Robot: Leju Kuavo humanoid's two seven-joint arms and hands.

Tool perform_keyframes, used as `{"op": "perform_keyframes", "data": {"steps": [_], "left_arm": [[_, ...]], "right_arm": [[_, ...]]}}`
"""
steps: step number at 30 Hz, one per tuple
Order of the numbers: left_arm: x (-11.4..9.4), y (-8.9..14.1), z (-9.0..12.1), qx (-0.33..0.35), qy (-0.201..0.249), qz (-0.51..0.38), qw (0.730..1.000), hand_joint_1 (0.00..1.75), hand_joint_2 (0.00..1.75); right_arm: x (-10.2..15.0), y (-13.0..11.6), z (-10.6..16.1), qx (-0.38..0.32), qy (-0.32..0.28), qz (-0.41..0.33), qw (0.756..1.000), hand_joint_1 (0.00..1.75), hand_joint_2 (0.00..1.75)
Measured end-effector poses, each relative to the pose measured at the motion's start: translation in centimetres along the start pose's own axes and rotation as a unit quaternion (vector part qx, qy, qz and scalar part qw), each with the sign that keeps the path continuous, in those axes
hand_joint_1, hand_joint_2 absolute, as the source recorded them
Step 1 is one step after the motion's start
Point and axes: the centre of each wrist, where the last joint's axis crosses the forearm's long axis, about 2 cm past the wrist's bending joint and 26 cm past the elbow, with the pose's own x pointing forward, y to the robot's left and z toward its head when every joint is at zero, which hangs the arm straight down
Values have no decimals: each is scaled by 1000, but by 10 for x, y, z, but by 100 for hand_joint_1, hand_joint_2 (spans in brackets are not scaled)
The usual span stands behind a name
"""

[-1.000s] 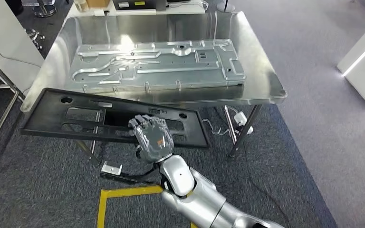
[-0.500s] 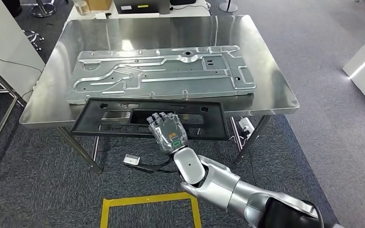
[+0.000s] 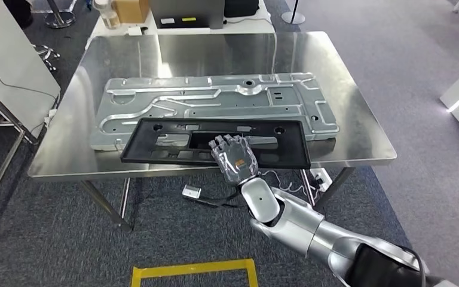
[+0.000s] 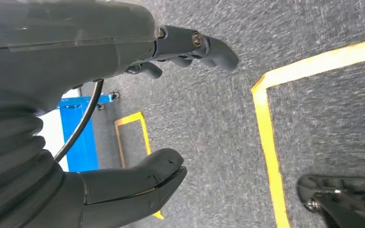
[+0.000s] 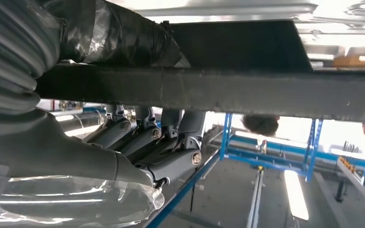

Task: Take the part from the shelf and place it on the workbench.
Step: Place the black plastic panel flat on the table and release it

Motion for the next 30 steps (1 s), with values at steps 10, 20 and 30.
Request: {"op": "perform_keyframes", "data": {"steps": [10, 20, 30], "left_arm": [[-1, 3, 0, 4, 1, 0, 1000, 0, 175], [-5, 3, 1, 4, 4, 0, 1000, 0, 175], [-3, 3, 1, 6, 3, 2, 1000, 0, 175]], "right_arm": [[-7, -3, -3, -8, 6, 0, 1000, 175, 175], [-10, -3, -4, -10, 4, -2, 1000, 175, 175], [-13, 2, -2, -1, 4, -5, 1000, 175, 175]]}}
